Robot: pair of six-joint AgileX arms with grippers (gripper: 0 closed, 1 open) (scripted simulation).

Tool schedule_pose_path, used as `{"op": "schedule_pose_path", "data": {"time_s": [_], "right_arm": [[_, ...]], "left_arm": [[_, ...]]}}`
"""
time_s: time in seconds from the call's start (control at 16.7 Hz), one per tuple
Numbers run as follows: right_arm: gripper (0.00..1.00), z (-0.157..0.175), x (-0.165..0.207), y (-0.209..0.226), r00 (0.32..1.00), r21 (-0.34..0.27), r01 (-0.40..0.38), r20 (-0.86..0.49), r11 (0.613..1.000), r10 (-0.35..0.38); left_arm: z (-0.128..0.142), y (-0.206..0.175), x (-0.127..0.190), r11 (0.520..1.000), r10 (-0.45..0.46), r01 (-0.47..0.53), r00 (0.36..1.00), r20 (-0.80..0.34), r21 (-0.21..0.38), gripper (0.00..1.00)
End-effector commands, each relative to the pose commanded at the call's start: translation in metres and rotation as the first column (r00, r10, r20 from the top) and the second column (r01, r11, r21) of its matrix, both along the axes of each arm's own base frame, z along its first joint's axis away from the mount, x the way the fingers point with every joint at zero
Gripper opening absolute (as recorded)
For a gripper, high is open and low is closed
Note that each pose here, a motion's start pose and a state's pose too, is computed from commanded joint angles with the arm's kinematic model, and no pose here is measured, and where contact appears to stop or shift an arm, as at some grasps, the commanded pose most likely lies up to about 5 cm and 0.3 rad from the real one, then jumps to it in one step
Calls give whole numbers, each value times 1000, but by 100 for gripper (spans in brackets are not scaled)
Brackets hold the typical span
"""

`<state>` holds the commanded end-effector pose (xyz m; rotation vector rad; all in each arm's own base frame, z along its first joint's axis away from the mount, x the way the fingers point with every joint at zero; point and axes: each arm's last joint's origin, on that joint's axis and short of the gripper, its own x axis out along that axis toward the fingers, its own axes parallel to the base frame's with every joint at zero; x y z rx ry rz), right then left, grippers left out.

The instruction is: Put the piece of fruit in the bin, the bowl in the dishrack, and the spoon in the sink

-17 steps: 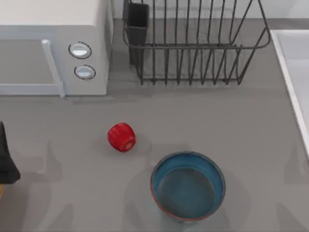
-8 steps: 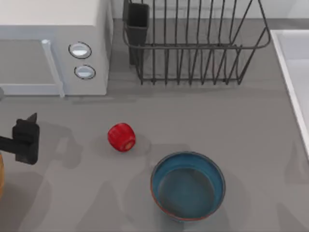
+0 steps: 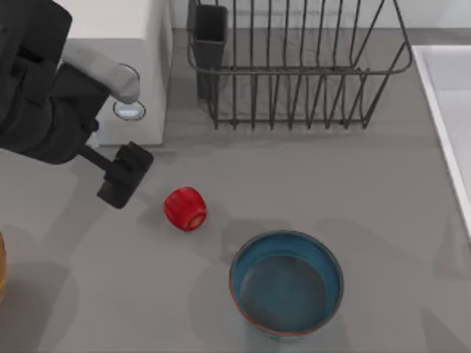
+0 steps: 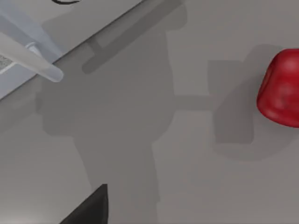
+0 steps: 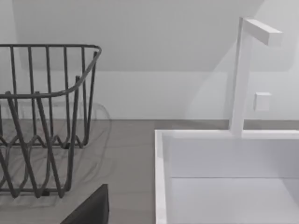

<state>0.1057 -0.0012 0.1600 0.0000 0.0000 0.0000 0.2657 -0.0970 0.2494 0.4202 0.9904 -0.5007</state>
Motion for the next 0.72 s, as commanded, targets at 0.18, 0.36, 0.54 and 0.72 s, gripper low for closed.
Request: {"op": "schedule_pose_path", "data": {"time_s": [0.18, 0.36, 0.54, 0.72], "right_arm": [[100, 0, 0, 0, 1000, 0, 0, 0, 1000, 0], [100, 0, 0, 0, 1000, 0, 0, 0, 1000, 0], [100, 0, 0, 0, 1000, 0, 0, 0, 1000, 0], [100, 0, 0, 0, 1000, 0, 0, 0, 1000, 0]], "left_arm": [[-19, -34, 37, 991, -100, 113, 981, -165, 72, 100], [-43, -64, 62, 970, -170, 212, 940, -297, 115, 100], [-63, -85, 76, 951, -209, 279, 900, -382, 137, 100], [-71, -93, 81, 942, -223, 304, 883, -413, 143, 100]]}}
